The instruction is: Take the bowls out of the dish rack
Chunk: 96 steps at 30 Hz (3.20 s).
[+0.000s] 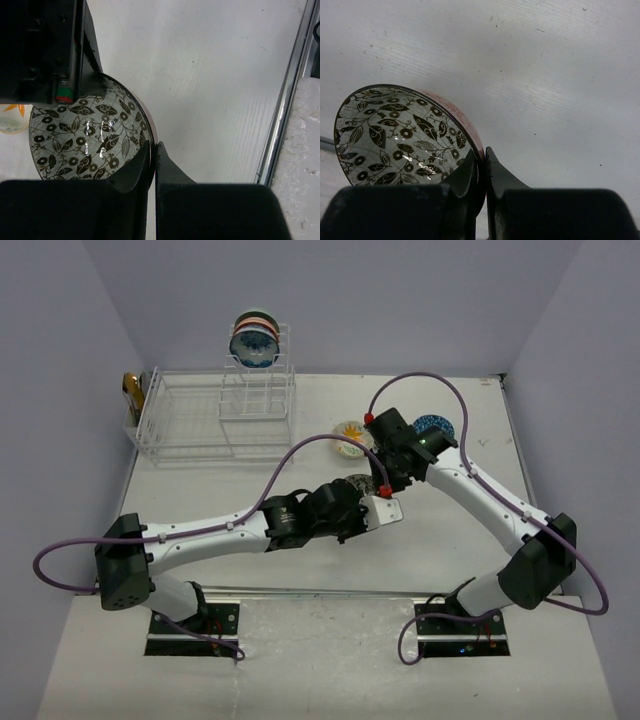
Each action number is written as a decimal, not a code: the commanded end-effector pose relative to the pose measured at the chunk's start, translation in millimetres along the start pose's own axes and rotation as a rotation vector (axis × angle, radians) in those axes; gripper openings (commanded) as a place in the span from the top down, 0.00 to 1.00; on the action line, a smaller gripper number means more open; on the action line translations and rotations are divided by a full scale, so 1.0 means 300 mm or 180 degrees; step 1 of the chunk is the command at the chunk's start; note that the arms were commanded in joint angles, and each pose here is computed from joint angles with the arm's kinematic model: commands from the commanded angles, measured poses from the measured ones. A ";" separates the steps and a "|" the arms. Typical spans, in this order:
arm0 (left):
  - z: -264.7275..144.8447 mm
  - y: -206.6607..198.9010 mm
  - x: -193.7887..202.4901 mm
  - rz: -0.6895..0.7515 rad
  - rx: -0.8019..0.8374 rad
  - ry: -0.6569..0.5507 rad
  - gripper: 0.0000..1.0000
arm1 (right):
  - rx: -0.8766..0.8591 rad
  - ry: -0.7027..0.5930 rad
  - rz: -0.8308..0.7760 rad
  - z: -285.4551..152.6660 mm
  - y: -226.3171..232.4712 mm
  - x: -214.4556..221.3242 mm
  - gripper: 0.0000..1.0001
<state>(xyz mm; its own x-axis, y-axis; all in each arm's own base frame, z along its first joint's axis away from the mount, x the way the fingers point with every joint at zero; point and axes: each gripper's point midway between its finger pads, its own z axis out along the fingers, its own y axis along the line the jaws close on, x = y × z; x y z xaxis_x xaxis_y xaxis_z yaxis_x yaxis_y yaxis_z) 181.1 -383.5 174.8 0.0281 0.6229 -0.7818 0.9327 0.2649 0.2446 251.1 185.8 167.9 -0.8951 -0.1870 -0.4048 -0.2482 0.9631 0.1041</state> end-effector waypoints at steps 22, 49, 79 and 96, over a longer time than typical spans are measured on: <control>-0.640 0.424 0.133 -0.1760 -0.3141 -0.0231 0.00 | -0.0059 -0.1502 0.1418 0.142 -0.220 -0.731 1.00; -0.680 0.315 0.315 -0.2018 -0.2691 -0.0297 0.00 | -0.0297 -0.0849 0.1611 0.465 -0.193 -0.624 0.95; -0.671 0.302 0.319 -0.2030 -0.2607 -0.0300 0.00 | -0.0272 -0.0710 0.1526 0.468 -0.197 -0.574 0.73; -0.663 0.301 0.315 -0.2062 -0.2601 -0.0321 0.00 | -0.0304 -0.0579 0.1547 0.515 -0.195 -0.532 0.85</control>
<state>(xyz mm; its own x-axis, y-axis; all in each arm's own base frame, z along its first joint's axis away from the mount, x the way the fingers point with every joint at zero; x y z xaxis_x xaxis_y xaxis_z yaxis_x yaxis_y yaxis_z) 194.4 -152.9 232.7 -0.3333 0.1849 -0.9245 0.2766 0.9566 0.0916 462.3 189.2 75.1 -0.8513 0.3213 -0.4148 0.1572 0.9104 0.3827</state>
